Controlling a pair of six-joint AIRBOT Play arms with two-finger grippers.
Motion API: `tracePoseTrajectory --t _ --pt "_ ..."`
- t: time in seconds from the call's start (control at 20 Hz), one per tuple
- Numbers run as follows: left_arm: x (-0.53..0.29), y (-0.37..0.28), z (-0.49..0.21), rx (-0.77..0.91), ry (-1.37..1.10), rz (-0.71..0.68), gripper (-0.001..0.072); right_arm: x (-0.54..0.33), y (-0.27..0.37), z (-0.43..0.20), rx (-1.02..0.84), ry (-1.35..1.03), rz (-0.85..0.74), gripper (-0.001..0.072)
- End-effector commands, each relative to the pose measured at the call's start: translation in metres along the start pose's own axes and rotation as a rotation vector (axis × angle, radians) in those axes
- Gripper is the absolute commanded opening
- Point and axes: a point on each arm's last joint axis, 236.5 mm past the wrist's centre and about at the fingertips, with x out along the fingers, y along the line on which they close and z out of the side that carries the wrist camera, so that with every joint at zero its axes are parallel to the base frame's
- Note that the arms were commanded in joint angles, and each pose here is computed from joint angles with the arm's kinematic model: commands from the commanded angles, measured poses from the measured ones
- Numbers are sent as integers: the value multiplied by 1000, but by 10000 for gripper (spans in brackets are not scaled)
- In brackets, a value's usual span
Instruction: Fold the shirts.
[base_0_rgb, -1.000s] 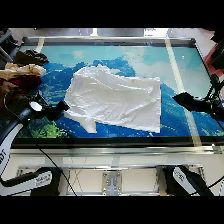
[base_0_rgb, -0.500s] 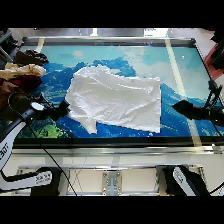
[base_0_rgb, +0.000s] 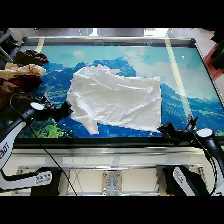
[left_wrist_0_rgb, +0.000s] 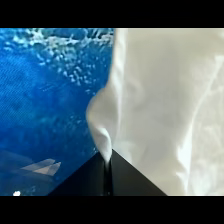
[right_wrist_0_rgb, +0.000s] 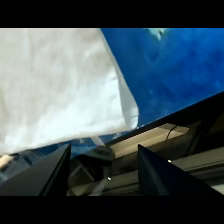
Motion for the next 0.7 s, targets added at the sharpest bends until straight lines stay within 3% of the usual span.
tracePoseTrajectory --t 0.0,0.2,0.35,0.4,0.45,0.65 --pt "0 -1 -1 4 5 -5 14 14 -4 15 160 -117 65 490" --pt "0 -1 0 3 2 -5 14 18 -10 36 259 -206 84 488" --pt "0 -1 0 4 2 -5 14 25 -3 41 285 -204 129 407" --pt "0 -1 0 4 2 -5 13 25 4 41 279 -197 164 290" --pt "0 -1 0 3 2 -5 13 23 15 41 263 -194 208 45" --pt "-27 -46 12 115 -22 -105 13 -25 108 69 123 -241 537 30"
